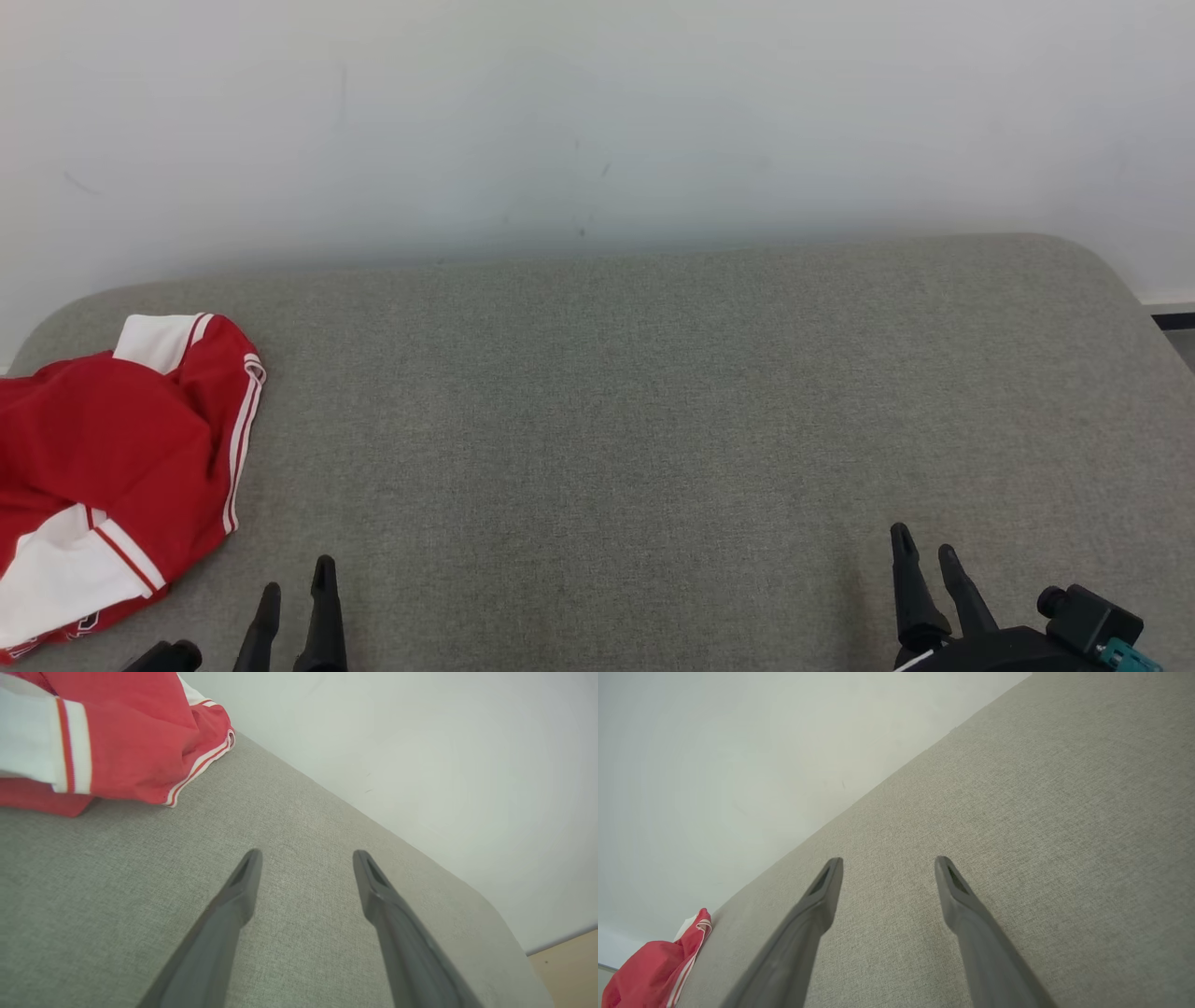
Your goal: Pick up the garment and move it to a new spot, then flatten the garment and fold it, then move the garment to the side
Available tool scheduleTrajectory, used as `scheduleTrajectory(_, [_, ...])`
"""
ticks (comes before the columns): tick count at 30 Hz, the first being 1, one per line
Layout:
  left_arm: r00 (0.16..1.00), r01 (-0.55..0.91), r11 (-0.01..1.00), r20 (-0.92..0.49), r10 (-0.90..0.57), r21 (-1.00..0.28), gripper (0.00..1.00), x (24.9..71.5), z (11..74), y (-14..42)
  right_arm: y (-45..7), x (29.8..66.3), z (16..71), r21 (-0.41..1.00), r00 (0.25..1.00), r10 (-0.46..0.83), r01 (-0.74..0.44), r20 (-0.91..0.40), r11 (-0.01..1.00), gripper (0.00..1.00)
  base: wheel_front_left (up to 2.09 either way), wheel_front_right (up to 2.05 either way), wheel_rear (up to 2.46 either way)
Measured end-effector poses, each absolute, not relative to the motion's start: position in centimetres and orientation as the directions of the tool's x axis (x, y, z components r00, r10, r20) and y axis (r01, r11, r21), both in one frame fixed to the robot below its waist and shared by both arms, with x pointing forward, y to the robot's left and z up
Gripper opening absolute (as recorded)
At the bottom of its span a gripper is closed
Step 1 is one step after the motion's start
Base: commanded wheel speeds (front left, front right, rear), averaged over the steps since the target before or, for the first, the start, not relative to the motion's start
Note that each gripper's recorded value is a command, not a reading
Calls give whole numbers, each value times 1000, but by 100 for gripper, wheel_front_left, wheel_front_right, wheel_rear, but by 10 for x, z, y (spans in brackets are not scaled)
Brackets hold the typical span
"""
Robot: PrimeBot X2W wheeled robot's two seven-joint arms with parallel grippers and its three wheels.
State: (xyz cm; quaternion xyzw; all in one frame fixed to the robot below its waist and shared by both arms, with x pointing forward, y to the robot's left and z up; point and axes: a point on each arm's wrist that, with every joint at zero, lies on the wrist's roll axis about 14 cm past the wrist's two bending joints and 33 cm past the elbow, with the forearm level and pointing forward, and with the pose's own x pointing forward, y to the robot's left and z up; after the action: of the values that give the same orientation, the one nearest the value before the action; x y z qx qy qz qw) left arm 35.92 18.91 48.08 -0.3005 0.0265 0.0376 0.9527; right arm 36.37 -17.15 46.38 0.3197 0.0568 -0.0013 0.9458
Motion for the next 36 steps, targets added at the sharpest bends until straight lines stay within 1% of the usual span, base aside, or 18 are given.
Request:
scheduleTrajectory(7, [997, -69, 881, -50, 51, -467, 100, 360, 486, 188, -169, 364, 464, 532, 994, 44, 16, -101, 847, 100, 0, 0, 0])
scheduleTrajectory(16, [998, -69, 927, -32, 62, -368, 100, 358, 488, 191, -164, 364, 463, 447, 993, 67, -16, -99, 895, 100, 0, 0, 0])
scheduleTrajectory(23, [998, -70, 951, -17, 68, -303, 100, 357, 489, 195, -160, 364, 462, 372, 991, 87, -44, -100, 927, 100, 0, 0, 0])
scheduleTrajectory(36, [998, -66, 975, 9, 69, -211, 100, 353, 492, 196, -153, 362, 462, 281, 989, 117, -87, -92, 956, 100, 0, 0, 0])
